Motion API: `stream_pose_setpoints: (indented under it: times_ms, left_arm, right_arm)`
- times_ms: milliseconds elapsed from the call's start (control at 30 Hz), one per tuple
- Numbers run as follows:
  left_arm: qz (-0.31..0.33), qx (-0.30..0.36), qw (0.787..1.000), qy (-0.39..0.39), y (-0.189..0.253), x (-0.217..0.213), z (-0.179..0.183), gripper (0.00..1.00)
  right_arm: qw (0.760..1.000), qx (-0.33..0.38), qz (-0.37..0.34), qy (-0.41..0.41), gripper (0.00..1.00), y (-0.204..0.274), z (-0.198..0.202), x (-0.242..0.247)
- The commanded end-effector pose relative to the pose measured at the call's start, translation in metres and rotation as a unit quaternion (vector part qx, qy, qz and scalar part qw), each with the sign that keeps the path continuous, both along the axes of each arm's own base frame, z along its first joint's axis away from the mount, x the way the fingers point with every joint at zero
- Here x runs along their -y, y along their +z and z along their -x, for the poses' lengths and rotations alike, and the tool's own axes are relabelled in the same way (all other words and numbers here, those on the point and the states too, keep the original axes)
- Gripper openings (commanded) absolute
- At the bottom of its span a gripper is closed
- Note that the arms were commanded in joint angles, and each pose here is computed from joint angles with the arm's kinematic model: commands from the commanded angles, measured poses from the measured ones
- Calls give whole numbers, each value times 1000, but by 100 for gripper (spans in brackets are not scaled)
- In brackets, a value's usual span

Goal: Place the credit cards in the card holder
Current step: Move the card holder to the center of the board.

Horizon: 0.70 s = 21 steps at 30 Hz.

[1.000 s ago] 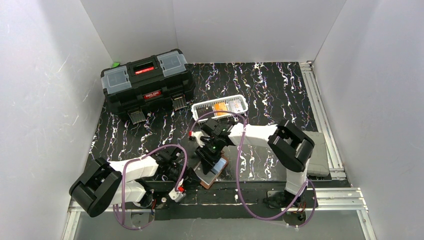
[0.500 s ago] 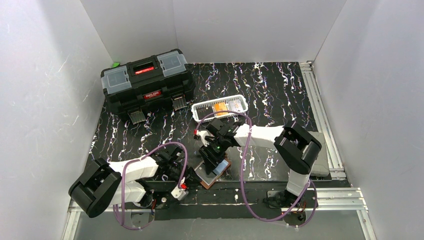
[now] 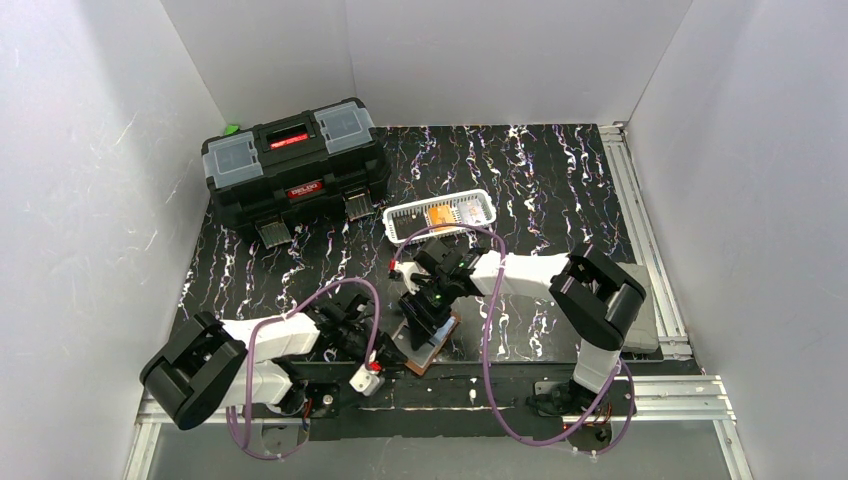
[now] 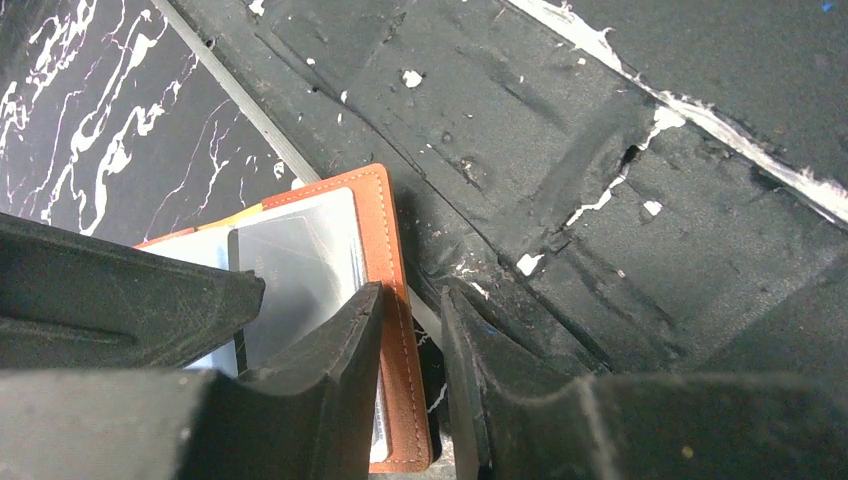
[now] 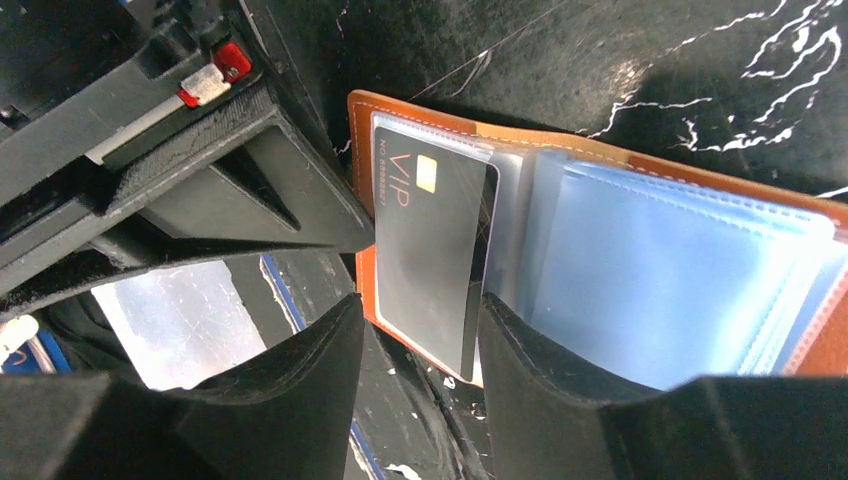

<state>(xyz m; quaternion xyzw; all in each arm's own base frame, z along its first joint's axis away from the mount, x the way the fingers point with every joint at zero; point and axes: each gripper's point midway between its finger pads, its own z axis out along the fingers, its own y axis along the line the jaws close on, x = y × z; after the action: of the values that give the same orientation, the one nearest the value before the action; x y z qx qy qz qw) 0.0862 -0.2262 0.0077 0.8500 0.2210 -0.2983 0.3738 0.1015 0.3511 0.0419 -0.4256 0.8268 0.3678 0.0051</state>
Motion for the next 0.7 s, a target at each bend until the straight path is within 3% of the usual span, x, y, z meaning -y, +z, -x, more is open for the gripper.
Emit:
stream_pose_setpoints:
  times_ms: [0,467,667]
  left_arm:
    - [-78,262,947,166,17,-13,-142,23]
    - [-99,328,907,245,51,-25,-199,25]
    - [-102,351,890,272,71,-37,-222,24]
  right_arm:
    - [999,2,-47,8,52,19,-3,-21]
    - [986,58,37,-150,52,-9,-72,20]
    - [983,76,8,-169,52,19,-84,20]
